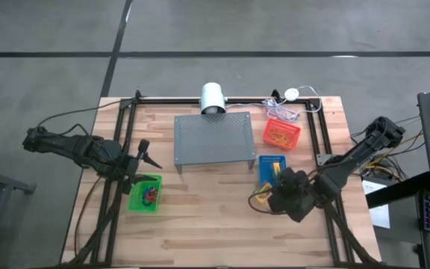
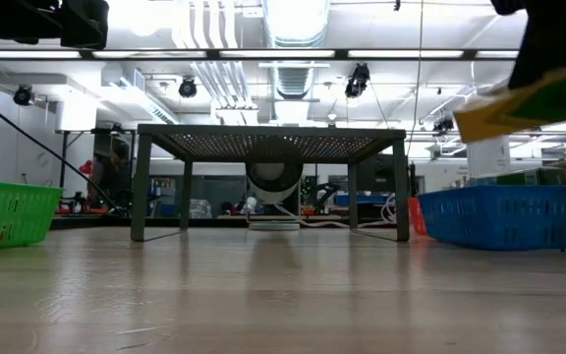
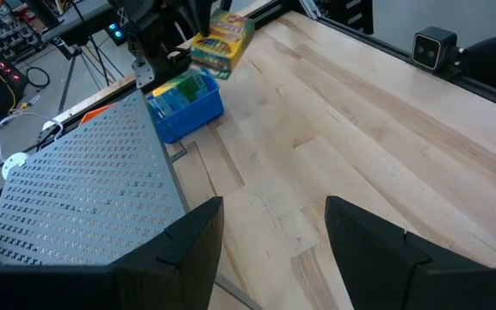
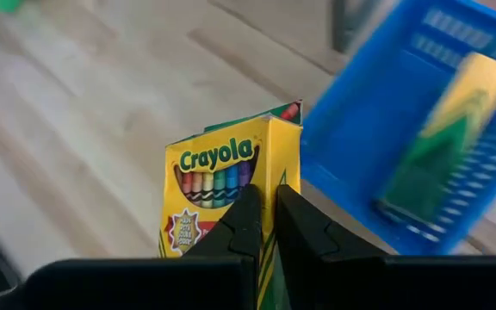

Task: Pick & Place Office Desk Supplies
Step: Put the yellow crayons into the blue bin

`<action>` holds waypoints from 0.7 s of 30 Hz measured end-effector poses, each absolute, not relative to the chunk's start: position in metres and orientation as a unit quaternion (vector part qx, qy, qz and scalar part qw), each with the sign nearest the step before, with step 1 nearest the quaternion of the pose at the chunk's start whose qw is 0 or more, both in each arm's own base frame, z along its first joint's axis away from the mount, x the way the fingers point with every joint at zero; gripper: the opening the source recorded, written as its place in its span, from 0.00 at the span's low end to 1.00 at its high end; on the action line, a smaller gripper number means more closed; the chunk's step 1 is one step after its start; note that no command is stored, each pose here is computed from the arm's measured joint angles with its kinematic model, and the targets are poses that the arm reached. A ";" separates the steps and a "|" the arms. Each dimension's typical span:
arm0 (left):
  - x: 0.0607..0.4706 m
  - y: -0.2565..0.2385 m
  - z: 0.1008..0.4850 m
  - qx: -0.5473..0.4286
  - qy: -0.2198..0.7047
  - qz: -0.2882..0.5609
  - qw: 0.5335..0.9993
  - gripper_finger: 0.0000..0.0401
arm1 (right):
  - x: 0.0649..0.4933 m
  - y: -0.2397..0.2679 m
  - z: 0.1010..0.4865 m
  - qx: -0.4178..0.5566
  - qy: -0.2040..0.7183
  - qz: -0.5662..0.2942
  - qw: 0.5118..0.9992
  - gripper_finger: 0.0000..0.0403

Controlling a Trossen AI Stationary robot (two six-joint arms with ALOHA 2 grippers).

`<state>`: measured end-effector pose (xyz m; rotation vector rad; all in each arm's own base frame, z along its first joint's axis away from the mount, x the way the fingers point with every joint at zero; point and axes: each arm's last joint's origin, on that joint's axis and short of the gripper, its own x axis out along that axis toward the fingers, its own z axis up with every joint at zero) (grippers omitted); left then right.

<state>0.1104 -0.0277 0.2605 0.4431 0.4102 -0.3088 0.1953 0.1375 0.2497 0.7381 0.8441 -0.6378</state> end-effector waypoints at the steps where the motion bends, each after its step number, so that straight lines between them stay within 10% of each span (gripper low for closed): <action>1: 0.110 -0.028 0.261 0.217 0.201 -0.151 0.943 0.52 | 0.193 0.136 0.249 0.346 0.395 -0.310 0.793 0.04; 21: 0.110 -0.028 0.261 0.217 0.201 -0.151 0.943 0.52 | 0.205 0.101 0.283 0.260 0.397 -0.500 0.725 0.04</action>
